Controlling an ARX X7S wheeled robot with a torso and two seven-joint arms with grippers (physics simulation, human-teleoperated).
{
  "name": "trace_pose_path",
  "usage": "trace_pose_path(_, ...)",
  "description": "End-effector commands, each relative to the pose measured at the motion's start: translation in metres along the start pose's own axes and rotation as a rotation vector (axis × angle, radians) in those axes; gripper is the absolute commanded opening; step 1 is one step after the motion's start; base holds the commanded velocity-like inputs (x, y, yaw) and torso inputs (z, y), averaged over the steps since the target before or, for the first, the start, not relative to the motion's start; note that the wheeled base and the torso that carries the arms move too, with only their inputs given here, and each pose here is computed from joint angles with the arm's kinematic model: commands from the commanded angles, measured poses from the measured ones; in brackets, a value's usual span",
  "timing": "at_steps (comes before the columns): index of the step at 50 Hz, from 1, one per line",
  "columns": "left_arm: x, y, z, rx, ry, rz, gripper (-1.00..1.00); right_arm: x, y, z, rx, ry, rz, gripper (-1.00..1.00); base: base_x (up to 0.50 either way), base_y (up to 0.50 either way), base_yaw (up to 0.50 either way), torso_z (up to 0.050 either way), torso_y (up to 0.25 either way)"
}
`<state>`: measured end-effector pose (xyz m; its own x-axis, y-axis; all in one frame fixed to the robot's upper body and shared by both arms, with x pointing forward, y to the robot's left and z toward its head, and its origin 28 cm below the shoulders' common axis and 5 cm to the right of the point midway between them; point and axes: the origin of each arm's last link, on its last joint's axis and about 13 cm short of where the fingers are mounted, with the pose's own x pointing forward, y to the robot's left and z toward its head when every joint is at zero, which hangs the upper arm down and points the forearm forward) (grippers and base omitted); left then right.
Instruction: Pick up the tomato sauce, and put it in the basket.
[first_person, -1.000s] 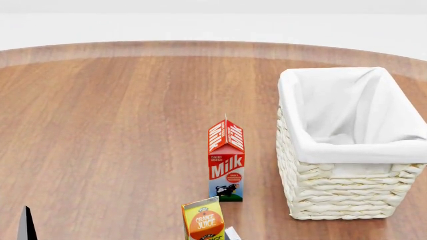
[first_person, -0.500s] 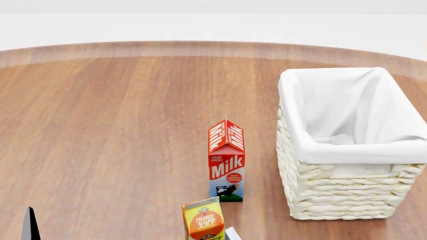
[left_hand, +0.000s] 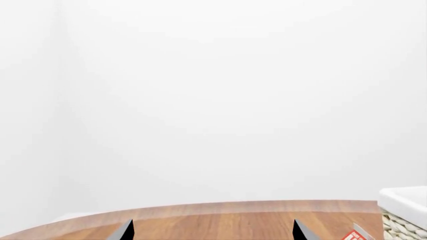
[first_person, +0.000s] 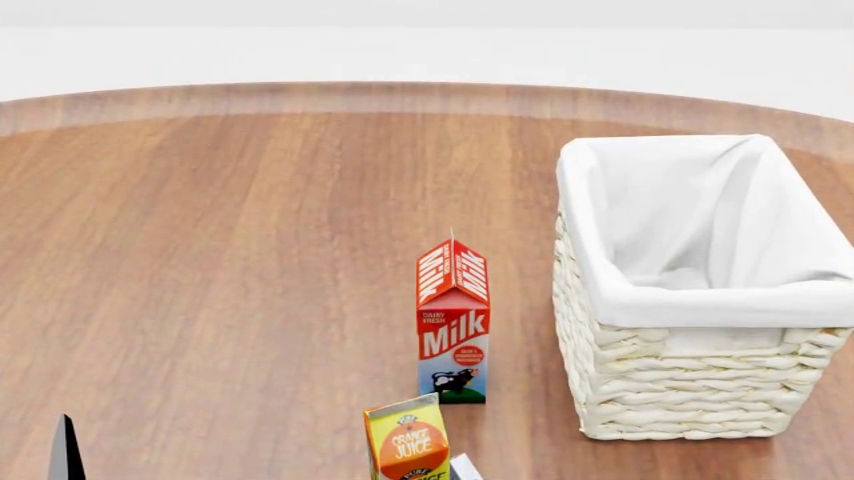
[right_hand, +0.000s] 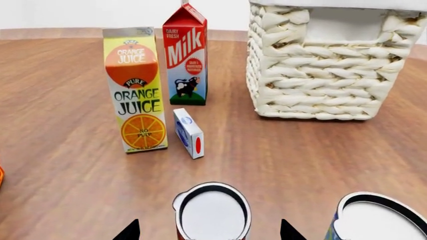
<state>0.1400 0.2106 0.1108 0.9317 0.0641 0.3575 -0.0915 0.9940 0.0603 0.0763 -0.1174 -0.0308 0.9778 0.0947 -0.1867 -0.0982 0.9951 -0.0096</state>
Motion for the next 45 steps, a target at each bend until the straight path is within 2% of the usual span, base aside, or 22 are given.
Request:
trace_pose_path(1,0.000,0.000,0.000,0.000,0.002,0.001,1.00,0.015,0.002,-0.001,-0.007,-0.006,-0.003,1.00,0.00,0.00,0.00,0.000,0.000)
trace_pose_path(18,0.001,0.000,-0.001,-0.001,0.004,0.001,1.00,0.035,0.001,-0.022,-0.012,0.043,-0.026,1.00,0.00,0.00,0.00,0.000,0.000)
trace_pose_path(30,0.001,0.000,-0.001,-0.001,0.004,0.001,1.00,0.034,0.003,-0.025,-0.006,0.050,-0.019,1.00,0.00,0.00,0.00,0.000,0.000)
trace_pose_path(31,0.001,0.000,-0.001,-0.001,0.004,0.001,1.00,0.033,0.003,-0.024,-0.007,0.042,-0.013,-1.00,0.00,0.00,0.00,0.000,0.000)
trace_pose_path(40,0.001,0.000,-0.002,-0.003,0.007,-0.002,1.00,0.032,0.003,-0.022,0.000,0.036,-0.011,-1.00,0.00,0.00,0.00,0.000,0.000)
trace_pose_path(42,0.001,0.000,-0.001,-0.003,0.006,-0.002,1.00,0.033,0.001,-0.016,0.000,0.019,-0.018,-1.00,0.00,0.00,0.00,0.000,0.000)
trace_pose_path(45,0.001,0.000,-0.001,-0.005,0.007,-0.001,1.00,0.034,-0.006,0.012,-0.003,-0.074,-0.040,-1.00,0.00,0.00,0.00,0.000,0.000)
